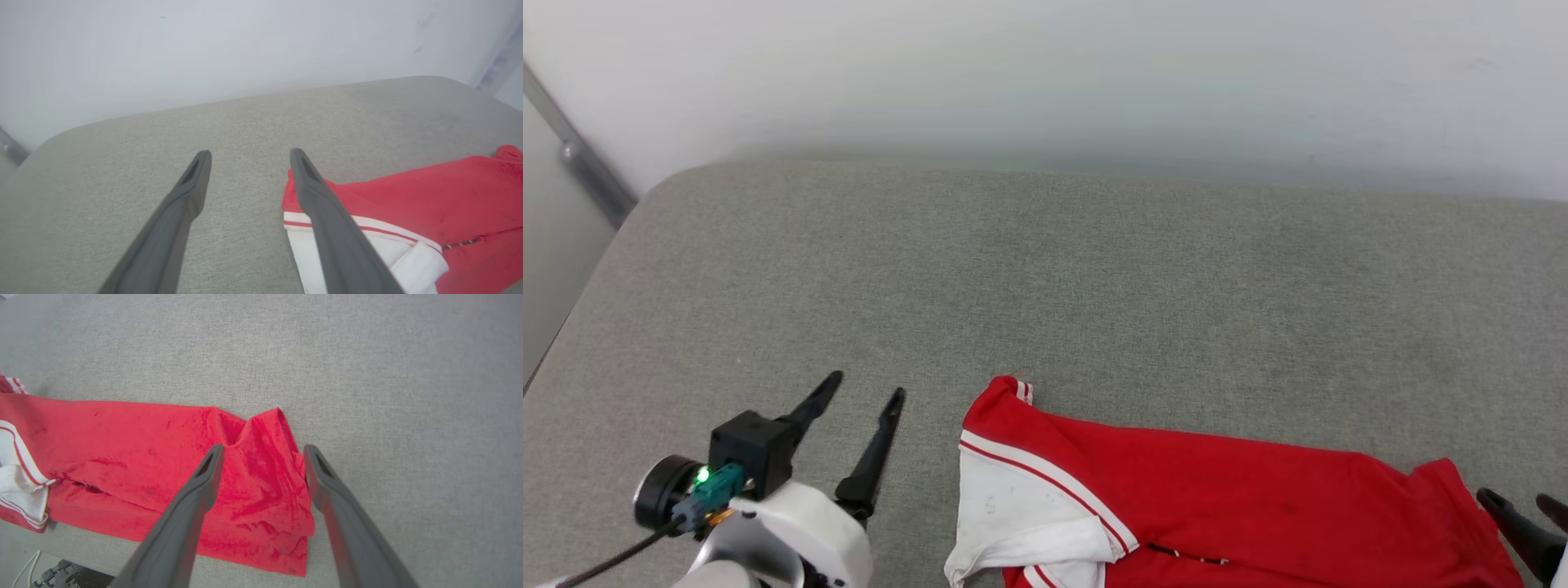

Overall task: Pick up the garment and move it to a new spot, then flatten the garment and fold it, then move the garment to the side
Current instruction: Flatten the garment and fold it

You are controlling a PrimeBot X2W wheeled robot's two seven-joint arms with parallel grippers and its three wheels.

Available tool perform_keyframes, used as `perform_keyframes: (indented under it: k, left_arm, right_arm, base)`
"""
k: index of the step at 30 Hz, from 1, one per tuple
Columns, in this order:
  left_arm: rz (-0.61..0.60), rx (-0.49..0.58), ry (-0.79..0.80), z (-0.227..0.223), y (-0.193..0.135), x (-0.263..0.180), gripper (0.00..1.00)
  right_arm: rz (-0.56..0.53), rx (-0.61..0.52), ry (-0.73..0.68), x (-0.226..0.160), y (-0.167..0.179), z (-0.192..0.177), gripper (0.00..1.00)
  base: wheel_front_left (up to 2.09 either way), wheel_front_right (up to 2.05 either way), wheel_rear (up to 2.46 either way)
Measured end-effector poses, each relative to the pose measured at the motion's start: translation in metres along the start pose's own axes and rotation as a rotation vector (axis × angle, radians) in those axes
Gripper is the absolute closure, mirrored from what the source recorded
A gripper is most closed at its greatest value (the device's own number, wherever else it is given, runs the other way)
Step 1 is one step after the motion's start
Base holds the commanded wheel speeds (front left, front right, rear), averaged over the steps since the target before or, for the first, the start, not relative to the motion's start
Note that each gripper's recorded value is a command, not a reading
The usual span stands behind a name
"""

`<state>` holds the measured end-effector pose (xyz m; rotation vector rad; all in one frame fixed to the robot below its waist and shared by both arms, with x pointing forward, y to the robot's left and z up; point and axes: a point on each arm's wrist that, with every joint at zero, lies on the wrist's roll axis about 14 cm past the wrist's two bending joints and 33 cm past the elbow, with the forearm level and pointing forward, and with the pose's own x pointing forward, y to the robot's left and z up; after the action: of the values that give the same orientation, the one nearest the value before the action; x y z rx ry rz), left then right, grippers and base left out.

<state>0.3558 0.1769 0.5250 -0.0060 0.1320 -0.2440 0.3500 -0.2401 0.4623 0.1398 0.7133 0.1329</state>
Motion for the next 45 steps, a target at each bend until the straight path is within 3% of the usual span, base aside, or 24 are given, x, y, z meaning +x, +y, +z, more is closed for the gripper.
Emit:
perform_keyframes:
  k: [3, 6, 9, 20, 30, 33, 34, 35, 37, 40, 45]
  left_arm:
    - [0.108, 0.121, -0.027, -0.008, 0.028, -0.013, 0.0]
    - [0.196, 0.064, -0.105, 0.001, 0.032, -0.017, 0.0]
    - [0.279, 0.088, -0.258, 0.035, 0.036, -0.022, 0.0]
    - [0.211, 0.104, -0.296, 0.027, 0.015, -0.029, 0.0]
    - [0.139, 0.115, -0.259, 0.01, 0.005, -0.026, 0.0]
    - [0.139, 0.109, -0.251, 0.007, 0.006, -0.026, 0.0]
    - [0.142, 0.11, -0.25, 0.006, 0.007, -0.026, 0.0]
    - [0.147, 0.11, -0.249, 0.006, 0.008, -0.026, 0.0]
    - [0.157, 0.107, -0.252, 0.006, 0.01, -0.026, 0.0]
    - [0.161, 0.106, -0.246, 0.003, 0.012, -0.028, 0.0]
    - [0.154, 0.102, -0.24, 0.0, 0.011, -0.029, 0.0]
  right_arm:
    - [-0.029, 0.075, 0.016, 0.0, -0.007, -0.015, 0.0]
    - [-0.059, 0.131, 0.021, 0.002, -0.013, -0.027, 0.0]
    - [-0.08, 0.21, 0.04, 0.012, -0.015, -0.046, 0.0]
    - [-0.133, 0.337, 0.111, 0.041, -0.026, -0.085, 0.0]
    - [-0.08, 0.382, 0.18, 0.058, -0.016, -0.098, 0.0]
    - [-0.066, 0.346, 0.202, 0.061, -0.013, -0.101, 0.0]
    - [-0.061, 0.337, 0.207, 0.061, -0.012, -0.101, 0.16]
    - [-0.054, 0.337, 0.204, 0.062, -0.011, -0.101, 0.6]
    - [-0.033, 0.345, 0.202, 0.062, -0.005, -0.101, 1.0]
    - [0.017, 0.352, 0.202, 0.064, 0.01, -0.101, 1.0]
    - [0.019, 0.324, 0.173, 0.062, 0.008, -0.097, 1.0]
  base:
    - [0.0, 0.0, 0.0]
    - [0.0, 0.0, 0.0]
    - [0.0, 0.0, 0.0]
    - [0.0, 0.0, 0.0]
    - [0.0, 0.0, 0.0]
    - [0.0, 0.0, 0.0]
    - [0.0, 0.0, 0.0]
    - [0.0, 0.0, 0.0]
    - [0.0, 0.0, 0.0]
    - [0.0, 0.0, 0.0]
    - [0.0, 0.0, 0.0]
